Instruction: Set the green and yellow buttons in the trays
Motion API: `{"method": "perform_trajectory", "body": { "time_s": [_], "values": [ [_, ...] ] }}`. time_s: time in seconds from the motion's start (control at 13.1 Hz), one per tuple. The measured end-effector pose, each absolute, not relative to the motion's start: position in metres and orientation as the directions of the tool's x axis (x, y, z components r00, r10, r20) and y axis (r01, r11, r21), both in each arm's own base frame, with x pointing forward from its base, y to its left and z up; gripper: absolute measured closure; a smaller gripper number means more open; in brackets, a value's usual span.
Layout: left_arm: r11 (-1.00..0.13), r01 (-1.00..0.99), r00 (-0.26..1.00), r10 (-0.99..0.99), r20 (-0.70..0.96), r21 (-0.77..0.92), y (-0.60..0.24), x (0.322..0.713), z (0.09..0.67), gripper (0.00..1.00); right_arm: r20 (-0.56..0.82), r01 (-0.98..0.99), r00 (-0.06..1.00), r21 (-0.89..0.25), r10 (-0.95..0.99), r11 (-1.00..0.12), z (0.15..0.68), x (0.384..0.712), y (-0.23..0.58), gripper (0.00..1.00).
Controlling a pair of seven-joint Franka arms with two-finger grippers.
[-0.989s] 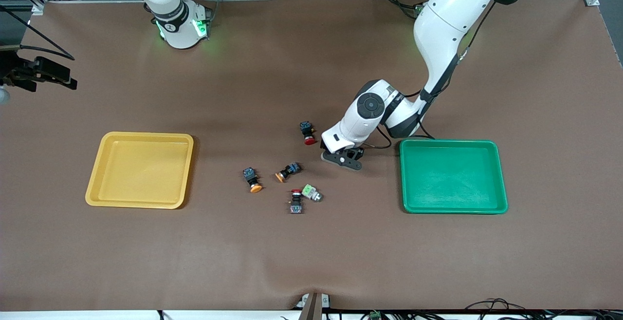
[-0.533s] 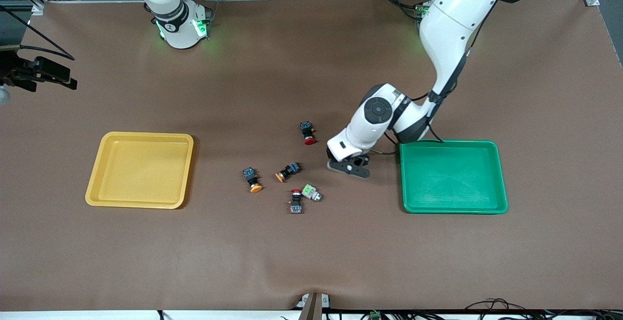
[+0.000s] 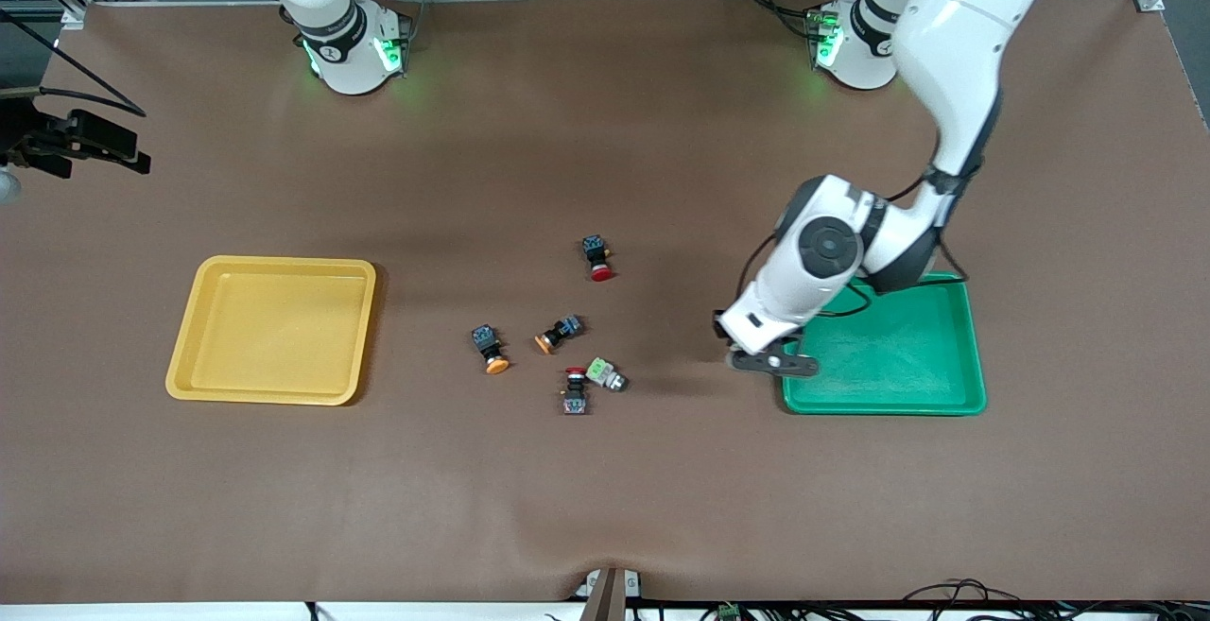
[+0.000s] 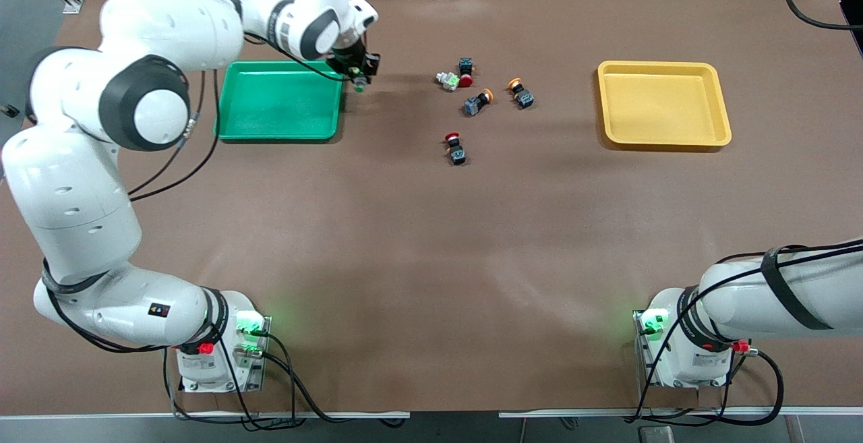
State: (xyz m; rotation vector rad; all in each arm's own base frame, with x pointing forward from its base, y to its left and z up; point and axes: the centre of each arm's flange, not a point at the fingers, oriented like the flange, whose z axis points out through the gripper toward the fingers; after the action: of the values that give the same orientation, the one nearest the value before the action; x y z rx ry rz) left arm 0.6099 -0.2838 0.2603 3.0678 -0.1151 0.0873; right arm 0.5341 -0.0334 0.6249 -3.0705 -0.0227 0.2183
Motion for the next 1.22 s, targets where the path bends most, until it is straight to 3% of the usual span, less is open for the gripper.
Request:
{"method": "perform_trajectory", "body": {
  "time_s": [0.38,0.53,0.76,1.22],
  "values": [
    [-1.000,0.007,1.000,0.007,0.015,0.003,-0.203,0.622,0.254,0.59,-0.141,0.014,0.990,-0.071,0.024,-0.997,0.624,0.535,-0.031,0.00],
    [-1.000,0.023,1.000,0.023,0.001,-0.022,-0.172,0.624,0.244,0.59,-0.151,0.020,0.988,-0.154,0.044,-0.988,0.615,0.541,-0.018,0.00],
    [-0.999,0.029,0.999,0.029,-0.017,-0.023,-0.155,0.625,0.231,0.59,-0.155,0.021,0.986,-0.247,0.061,-0.969,0.584,0.565,-0.005,0.00],
    [-0.999,0.035,0.999,0.035,-0.028,-0.003,-0.153,0.624,0.196,0.59,-0.104,0.146,0.979,-0.243,0.175,-0.959,0.507,0.615,0.094,0.00]
  ]
}}
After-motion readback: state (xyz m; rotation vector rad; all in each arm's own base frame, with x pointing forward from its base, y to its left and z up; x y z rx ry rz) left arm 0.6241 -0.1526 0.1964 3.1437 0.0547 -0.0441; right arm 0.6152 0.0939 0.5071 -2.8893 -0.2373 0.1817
